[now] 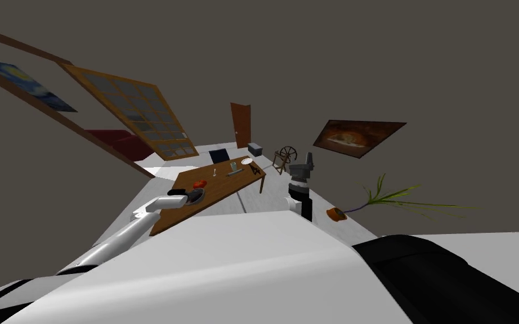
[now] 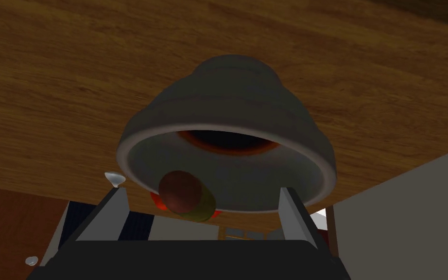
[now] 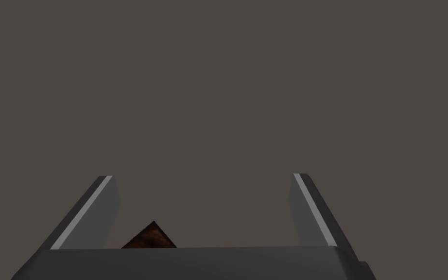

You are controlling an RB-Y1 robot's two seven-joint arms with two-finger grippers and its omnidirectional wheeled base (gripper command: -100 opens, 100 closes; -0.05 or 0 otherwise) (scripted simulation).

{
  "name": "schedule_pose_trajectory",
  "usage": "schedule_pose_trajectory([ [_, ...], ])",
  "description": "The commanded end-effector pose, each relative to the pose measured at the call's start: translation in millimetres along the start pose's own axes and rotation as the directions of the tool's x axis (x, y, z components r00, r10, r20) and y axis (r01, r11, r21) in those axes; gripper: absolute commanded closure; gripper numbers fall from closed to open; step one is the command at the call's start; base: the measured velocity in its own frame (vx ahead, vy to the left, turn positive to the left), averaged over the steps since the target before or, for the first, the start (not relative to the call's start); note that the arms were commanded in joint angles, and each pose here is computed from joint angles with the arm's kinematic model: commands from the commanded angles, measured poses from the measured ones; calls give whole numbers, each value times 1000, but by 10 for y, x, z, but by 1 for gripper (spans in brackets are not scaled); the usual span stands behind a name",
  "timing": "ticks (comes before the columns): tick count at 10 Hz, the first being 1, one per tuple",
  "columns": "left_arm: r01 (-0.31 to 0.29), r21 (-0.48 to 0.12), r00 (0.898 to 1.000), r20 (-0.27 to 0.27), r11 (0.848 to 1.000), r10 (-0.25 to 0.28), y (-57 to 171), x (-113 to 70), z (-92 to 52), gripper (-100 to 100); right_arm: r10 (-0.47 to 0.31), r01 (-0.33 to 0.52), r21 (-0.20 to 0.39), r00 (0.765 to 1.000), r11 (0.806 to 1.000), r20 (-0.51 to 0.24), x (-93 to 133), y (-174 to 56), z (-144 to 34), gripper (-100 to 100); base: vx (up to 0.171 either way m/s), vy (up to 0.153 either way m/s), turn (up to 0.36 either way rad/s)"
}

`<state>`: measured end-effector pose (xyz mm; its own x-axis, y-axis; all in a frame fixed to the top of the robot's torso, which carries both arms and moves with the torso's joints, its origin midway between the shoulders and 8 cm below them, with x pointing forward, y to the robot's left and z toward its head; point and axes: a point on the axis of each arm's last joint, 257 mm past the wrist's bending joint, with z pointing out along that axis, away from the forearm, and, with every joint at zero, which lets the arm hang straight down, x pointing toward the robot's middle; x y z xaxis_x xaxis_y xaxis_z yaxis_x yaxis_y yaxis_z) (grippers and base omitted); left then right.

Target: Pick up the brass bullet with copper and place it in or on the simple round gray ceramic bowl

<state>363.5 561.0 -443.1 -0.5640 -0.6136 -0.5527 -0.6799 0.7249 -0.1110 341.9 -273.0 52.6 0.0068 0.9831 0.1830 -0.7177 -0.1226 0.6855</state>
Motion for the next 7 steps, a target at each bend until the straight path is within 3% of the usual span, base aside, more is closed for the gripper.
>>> schedule_pose_trajectory([
  [1,-48,14,999,6,999,48,-57,-18,-30,-100,0,0,0,1000,1000,0,0,0,0,0,20,-2,-41],
  [2,-58,14,998,7,998,58,-57,-18,-30,-100,0,0,0,1000,1000,0,0,0,0,0,-22,2,-9],
  [3,-12,50,999,-36,999,14,-101,213,-71,-100,0,0,0,1000,1000,0,0,0,0,0,125,1,351],
  [5,-52,61,998,-18,997,53,-65,159,-137,-100,0,0,0,1000,1000,0,-1,0,0,0,156,-29,141],
  [7,-93,66,996,-12,993,94,-92,147,-146,-100,0,0,0,1000,1000,0,0,0,0,0,20,4,-20],
])
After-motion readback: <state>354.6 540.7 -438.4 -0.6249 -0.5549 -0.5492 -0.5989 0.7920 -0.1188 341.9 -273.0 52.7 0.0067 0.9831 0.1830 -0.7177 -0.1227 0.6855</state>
